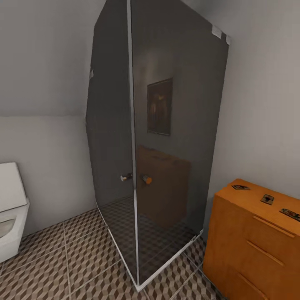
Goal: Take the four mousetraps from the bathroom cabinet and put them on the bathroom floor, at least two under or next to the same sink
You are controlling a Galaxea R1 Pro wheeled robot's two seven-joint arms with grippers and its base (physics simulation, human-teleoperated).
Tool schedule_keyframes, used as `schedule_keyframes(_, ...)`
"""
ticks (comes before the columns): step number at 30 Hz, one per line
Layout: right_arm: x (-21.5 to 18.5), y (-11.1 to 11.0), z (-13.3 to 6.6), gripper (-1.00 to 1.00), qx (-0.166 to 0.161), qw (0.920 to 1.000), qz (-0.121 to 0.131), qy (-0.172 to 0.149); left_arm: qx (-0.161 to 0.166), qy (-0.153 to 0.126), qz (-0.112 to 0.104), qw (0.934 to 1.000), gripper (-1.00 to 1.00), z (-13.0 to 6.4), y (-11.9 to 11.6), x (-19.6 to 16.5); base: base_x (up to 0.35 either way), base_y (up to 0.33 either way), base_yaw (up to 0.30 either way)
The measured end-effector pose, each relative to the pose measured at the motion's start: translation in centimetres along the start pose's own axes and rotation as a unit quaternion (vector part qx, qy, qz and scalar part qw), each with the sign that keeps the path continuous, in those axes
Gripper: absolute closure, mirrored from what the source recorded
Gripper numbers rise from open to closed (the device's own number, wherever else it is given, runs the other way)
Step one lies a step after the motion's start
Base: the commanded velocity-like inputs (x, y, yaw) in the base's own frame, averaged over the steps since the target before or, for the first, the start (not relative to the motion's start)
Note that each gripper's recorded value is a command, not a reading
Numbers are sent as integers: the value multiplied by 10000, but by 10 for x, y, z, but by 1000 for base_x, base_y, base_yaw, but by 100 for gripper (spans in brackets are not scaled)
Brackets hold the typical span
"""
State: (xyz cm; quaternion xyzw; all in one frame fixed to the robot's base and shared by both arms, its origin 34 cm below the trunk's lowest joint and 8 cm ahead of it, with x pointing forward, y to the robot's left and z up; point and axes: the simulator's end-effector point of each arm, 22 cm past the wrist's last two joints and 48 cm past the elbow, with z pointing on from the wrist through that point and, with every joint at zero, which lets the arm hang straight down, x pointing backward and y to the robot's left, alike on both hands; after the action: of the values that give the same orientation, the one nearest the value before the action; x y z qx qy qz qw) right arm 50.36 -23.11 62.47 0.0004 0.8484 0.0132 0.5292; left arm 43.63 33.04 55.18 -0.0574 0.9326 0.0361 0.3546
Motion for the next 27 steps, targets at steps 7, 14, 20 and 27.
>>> schedule_keyframes(7, 0, 0, 0, -100, 0, 10000, 0, 2, 0, 1, 0, 10000, -100, 0, 0, 0, 0, 0, -289)
schedule_keyframes(14, 0, 0, 0, -100, 0, 10000, 0, 1, 0, 6, 0, 10000, -100, 0, 0, 1, 0, 0, -289)
schedule_keyframes(20, 0, 0, 0, -100, 0, 10000, 0, 0, 0, 5, 0, 10000, -100, 0, 0, 0, 0, 0, -289)
schedule_keyframes(27, 0, 0, 0, -100, 0, 10000, 0, 1, 0, 6, 0, 10000, -100, 0, 0, 1, 0, 0, -289)
